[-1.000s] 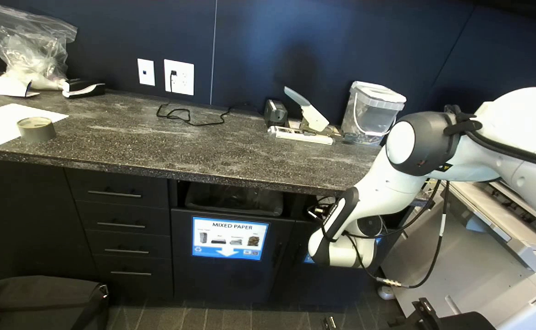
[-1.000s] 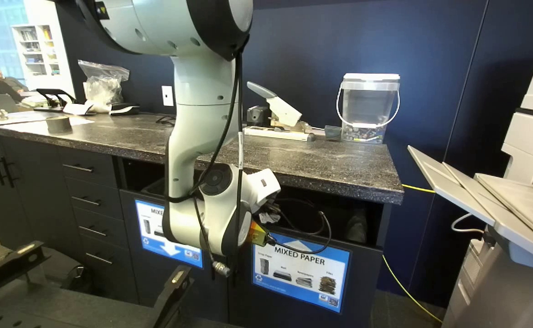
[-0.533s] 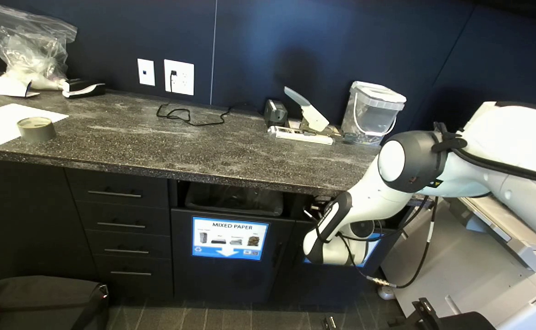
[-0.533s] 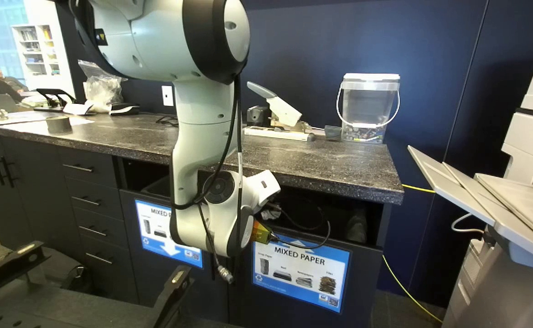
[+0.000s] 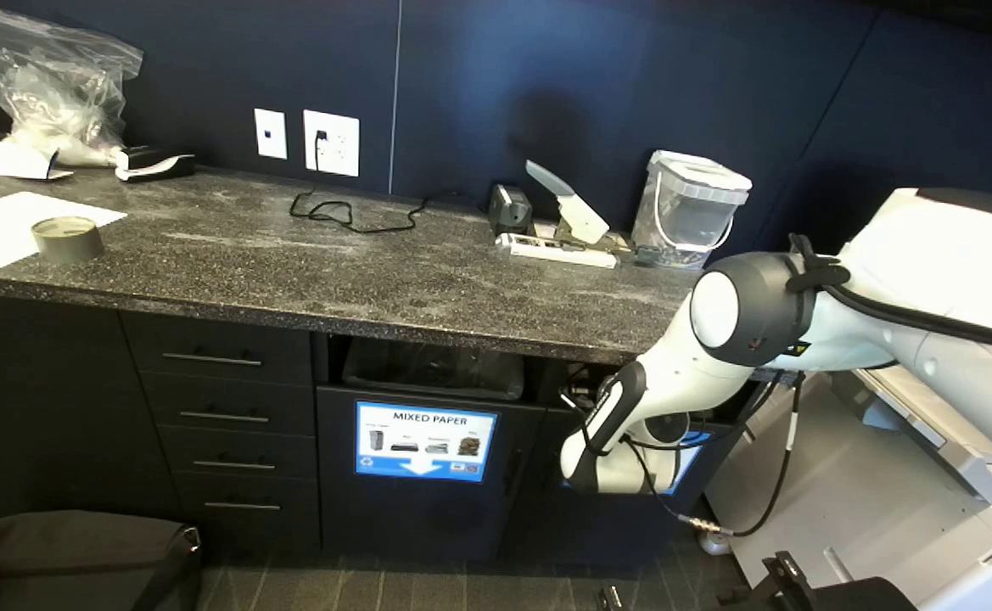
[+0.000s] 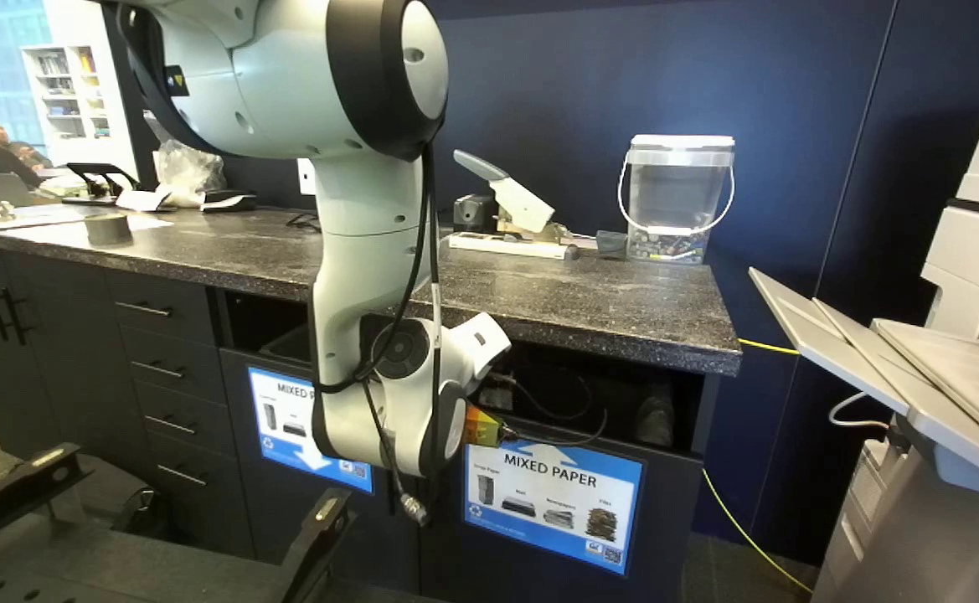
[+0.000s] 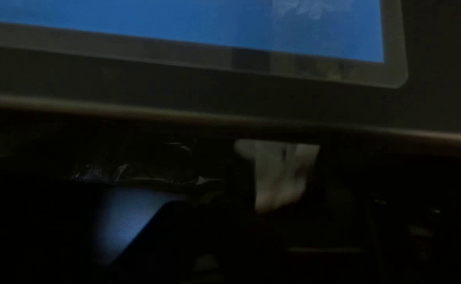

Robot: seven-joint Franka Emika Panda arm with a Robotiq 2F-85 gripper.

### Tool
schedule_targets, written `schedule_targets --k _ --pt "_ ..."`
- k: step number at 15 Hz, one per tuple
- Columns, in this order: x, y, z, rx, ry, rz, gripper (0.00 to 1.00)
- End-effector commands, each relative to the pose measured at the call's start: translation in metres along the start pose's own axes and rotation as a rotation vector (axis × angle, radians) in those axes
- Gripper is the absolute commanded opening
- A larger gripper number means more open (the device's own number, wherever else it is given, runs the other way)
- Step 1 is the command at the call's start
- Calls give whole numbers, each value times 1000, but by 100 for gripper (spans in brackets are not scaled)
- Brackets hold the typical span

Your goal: Put the tissues in the rubbish bin.

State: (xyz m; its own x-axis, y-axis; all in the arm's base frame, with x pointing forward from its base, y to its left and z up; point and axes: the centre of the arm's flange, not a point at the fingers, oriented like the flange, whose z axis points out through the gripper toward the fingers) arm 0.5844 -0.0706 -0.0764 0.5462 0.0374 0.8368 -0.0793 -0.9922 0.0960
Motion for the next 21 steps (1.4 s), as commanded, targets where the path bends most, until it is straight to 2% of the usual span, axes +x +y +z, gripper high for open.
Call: schedule_targets --k 1,2,6,8,12,15,21 --pt "14 -5 -7 -20 10 -94 92" --pt "16 -5 -10 -28 1 -124 99" --pt "32 -5 -32 -47 -23 -225 100" --pt "42 -7 -45 -74 -91 -262 100" --pt "56 -3 -83 -123 -288 -330 100" --pt "68 -3 -118 -112 -436 -383 100" --pt "108 16 -171 21 -702 -407 100"
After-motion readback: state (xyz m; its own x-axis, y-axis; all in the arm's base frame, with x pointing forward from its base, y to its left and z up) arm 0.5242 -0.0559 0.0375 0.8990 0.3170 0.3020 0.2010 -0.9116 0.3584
